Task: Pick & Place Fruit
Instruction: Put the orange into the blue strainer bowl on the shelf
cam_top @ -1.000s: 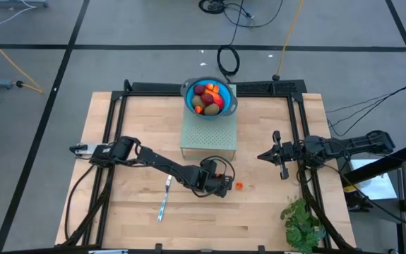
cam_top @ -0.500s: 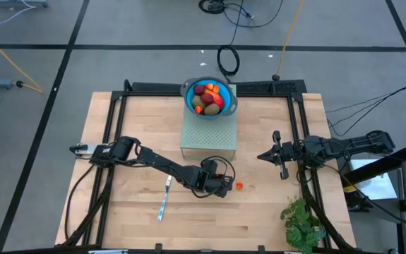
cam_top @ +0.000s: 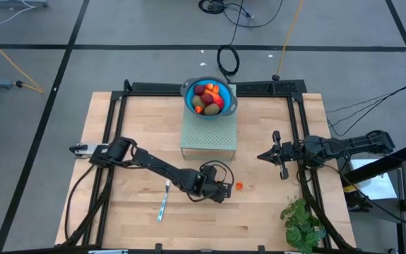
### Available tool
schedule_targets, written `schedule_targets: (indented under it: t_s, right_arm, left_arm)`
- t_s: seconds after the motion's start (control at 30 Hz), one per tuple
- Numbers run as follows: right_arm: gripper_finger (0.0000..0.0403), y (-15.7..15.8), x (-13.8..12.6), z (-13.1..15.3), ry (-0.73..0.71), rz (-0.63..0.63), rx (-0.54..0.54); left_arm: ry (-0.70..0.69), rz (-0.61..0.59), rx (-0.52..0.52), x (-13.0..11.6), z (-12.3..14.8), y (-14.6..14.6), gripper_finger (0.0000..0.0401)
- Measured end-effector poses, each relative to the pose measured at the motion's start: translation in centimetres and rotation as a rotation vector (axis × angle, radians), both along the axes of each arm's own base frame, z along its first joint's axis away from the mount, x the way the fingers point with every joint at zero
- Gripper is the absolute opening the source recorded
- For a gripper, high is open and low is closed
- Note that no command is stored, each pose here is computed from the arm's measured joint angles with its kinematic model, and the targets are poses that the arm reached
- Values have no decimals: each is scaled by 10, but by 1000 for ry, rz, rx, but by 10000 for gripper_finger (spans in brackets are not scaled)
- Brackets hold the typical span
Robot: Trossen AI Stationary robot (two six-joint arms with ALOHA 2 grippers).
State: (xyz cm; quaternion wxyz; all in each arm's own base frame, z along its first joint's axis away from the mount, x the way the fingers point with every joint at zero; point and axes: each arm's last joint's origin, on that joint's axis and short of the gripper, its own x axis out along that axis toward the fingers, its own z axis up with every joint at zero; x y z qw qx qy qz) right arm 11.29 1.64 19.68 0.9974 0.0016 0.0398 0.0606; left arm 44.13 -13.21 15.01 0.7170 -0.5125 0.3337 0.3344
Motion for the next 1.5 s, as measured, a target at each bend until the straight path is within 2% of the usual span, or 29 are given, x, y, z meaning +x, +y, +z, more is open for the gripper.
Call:
schedule_targets:
  t_s: [0.23, 0.43, 0.67, 0.93, 1.1, 1.37, 1.5]
  right_arm:
    - [0, 0, 0, 0, 2, 0, 0]
    - [0, 0, 0, 0, 3, 0, 0]
    - [0, 0, 0, 0, 3, 0, 0]
    - [0, 0, 0, 0, 3, 0, 0]
    - [0, 0, 0, 0, 3, 0, 0]
    - [0, 0, 0, 0, 3, 0, 0]
    - [0, 0, 0, 0, 3, 0, 0]
  left_arm:
    - [-89, -23, 9, -6, 34, -7, 136]
    - [-230, -49, 50, -14, 74, -16, 136]
    - [-400, -66, 150, -25, 120, -23, 136]
    - [-556, -103, 260, -33, 158, -24, 136]
    - [-609, -110, 296, -34, 170, -23, 136]
    - [-613, -117, 304, -34, 170, -23, 136]
    - [-577, -217, 449, -34, 171, -23, 136]
